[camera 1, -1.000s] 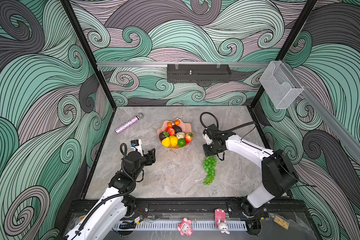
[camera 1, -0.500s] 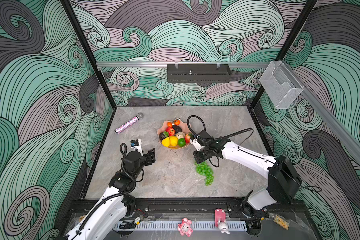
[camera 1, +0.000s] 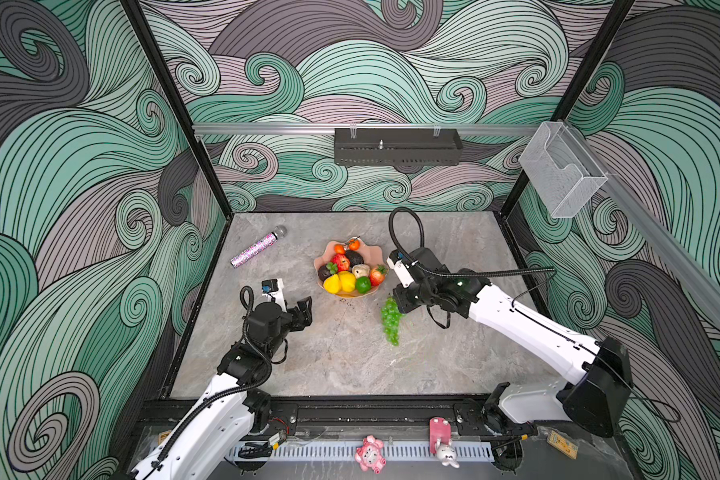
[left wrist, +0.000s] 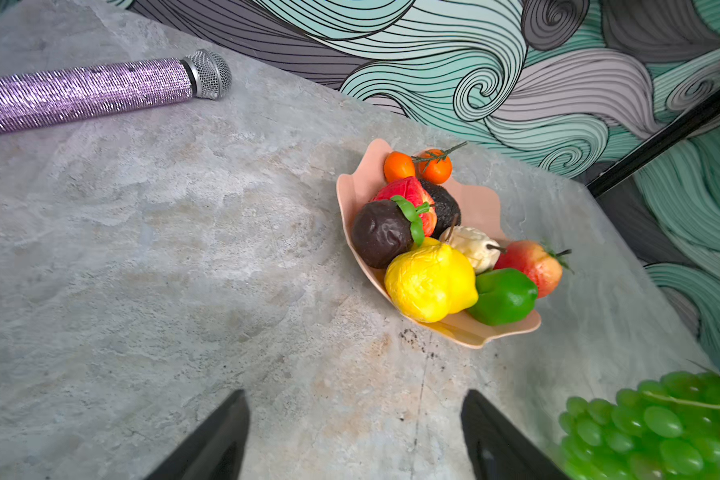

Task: Place and organize the fake fruits in the fruit bowl
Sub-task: 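Lift the grapes with the right gripper and carry them over the bowl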

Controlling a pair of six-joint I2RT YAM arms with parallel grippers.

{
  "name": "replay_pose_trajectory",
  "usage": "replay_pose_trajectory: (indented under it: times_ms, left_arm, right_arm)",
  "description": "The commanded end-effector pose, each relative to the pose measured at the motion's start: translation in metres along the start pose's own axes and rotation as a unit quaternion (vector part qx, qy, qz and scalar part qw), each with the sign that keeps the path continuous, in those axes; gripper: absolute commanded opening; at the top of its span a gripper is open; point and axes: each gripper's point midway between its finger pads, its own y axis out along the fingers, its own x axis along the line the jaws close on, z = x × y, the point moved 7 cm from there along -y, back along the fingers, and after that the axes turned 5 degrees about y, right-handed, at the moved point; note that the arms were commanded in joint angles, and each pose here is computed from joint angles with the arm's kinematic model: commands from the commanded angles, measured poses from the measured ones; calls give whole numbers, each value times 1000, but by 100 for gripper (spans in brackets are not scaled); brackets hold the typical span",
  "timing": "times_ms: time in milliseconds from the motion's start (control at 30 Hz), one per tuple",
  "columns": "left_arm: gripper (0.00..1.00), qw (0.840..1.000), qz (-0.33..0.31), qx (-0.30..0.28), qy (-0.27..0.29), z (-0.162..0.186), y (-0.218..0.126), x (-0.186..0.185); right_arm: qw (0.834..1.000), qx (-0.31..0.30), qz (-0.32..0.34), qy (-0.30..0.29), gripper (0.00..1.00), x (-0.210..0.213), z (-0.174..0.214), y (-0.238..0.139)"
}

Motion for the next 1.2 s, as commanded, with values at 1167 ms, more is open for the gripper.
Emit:
replay_pose_trajectory:
  times_ms: [1167]
  left_arm:
    - [99,1000,12,-9,-22,-5,6,3]
  right_arm:
    - [991,-128,-16,40,1,-23,-195,2]
